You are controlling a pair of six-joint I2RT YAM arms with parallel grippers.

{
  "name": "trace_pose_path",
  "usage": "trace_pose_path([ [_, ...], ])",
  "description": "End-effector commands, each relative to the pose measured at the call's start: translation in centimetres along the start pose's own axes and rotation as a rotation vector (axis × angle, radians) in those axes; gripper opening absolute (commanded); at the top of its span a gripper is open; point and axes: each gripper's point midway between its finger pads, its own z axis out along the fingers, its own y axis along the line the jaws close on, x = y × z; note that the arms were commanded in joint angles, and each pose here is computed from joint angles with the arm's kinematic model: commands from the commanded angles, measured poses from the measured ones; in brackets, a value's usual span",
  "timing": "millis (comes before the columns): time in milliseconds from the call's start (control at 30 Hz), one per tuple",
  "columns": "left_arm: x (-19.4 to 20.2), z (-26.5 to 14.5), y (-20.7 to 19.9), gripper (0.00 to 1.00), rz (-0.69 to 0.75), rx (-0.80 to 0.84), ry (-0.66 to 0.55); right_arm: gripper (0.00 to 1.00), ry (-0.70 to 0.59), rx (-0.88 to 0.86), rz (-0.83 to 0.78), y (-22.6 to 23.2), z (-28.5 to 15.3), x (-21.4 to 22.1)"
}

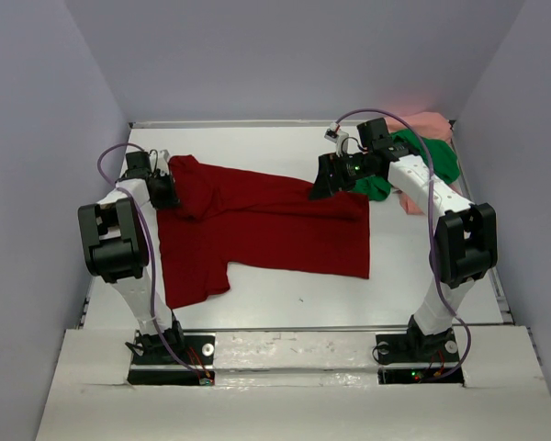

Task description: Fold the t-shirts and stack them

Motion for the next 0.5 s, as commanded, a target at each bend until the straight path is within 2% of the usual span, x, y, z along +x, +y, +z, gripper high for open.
trace_pose_path([
  [0,-1.4,-2.1,1.1,0.0,-0.005,-0.081,-0.063,0.93,-0.044,-0.008,-0.059,1.2,-0.8,-1.3],
  [467,-2.1,-6.4,3.2,0.0,0.005,-0.256,-0.13,0.93,-0.044,-0.015,-0.06,1.3,-0.8,-1.3],
])
